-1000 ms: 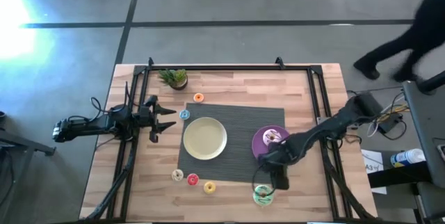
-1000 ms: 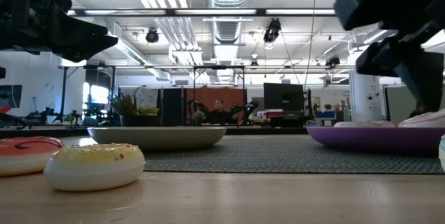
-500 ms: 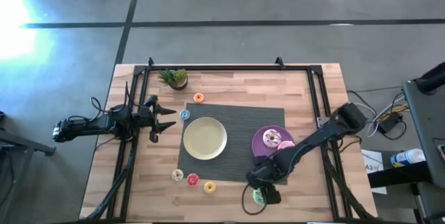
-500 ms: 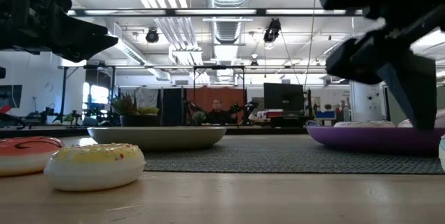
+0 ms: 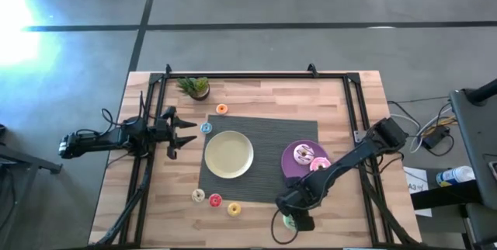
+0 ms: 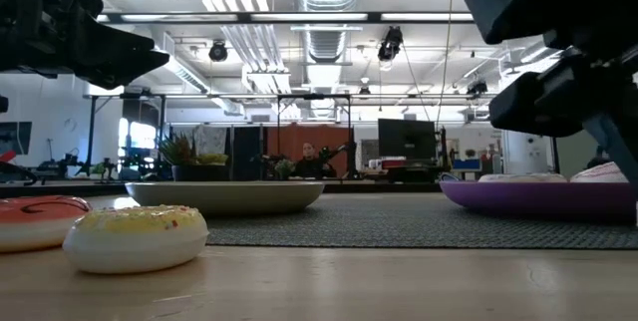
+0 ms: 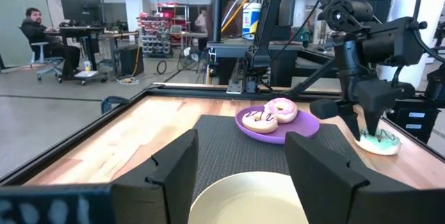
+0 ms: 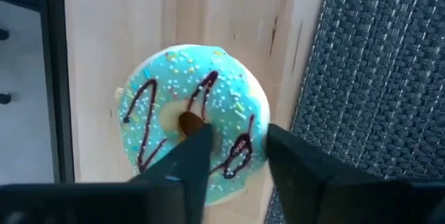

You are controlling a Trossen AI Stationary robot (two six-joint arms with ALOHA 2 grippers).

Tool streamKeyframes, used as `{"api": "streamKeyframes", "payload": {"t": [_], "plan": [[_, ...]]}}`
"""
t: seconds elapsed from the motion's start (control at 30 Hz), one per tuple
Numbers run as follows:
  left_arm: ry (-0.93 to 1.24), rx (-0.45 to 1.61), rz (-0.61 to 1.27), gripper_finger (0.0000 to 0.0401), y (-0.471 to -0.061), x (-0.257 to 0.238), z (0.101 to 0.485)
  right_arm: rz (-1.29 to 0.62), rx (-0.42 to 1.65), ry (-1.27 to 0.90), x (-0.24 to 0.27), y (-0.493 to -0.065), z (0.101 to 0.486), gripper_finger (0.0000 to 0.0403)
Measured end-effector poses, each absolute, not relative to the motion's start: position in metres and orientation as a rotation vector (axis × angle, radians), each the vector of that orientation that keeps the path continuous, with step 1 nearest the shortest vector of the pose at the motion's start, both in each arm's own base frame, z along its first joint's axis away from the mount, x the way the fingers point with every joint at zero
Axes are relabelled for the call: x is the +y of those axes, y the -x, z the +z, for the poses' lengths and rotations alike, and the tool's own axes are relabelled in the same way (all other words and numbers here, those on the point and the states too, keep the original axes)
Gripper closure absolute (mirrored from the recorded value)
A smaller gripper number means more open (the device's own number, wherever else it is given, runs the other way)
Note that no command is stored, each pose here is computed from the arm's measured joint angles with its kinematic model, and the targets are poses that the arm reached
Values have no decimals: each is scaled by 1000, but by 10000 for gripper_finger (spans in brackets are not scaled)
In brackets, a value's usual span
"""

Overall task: Pick & Place donuts
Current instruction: Put the large green donut on the purple plate

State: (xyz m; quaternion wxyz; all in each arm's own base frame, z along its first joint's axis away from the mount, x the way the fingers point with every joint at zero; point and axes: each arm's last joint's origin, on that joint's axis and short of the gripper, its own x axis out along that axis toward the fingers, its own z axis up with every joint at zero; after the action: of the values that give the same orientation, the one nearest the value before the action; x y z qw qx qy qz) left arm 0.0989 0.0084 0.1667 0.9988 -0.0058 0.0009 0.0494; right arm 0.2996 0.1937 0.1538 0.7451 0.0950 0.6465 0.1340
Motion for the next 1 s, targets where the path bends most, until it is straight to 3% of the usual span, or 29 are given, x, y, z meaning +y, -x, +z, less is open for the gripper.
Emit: {"api": "streamKeyframes", "payload": {"t": [0.3,0.5,0.63,0.8,1.0], "plan": [[12,2,99,211,-99,8,167,213,1491,-244,190,-294,156,386],[11,2,99,211,-99,8,167,101,1470,-173,183,-293,185,389],[11,2,99,211,-99,8,167,-116,1419,-209,163,-285,205,389],[11,2,99,211,-99,8,167,-471,1329,-448,122,-265,210,390],[11,2,99,211,-99,8,167,-658,1318,-698,88,-231,197,383]]}}
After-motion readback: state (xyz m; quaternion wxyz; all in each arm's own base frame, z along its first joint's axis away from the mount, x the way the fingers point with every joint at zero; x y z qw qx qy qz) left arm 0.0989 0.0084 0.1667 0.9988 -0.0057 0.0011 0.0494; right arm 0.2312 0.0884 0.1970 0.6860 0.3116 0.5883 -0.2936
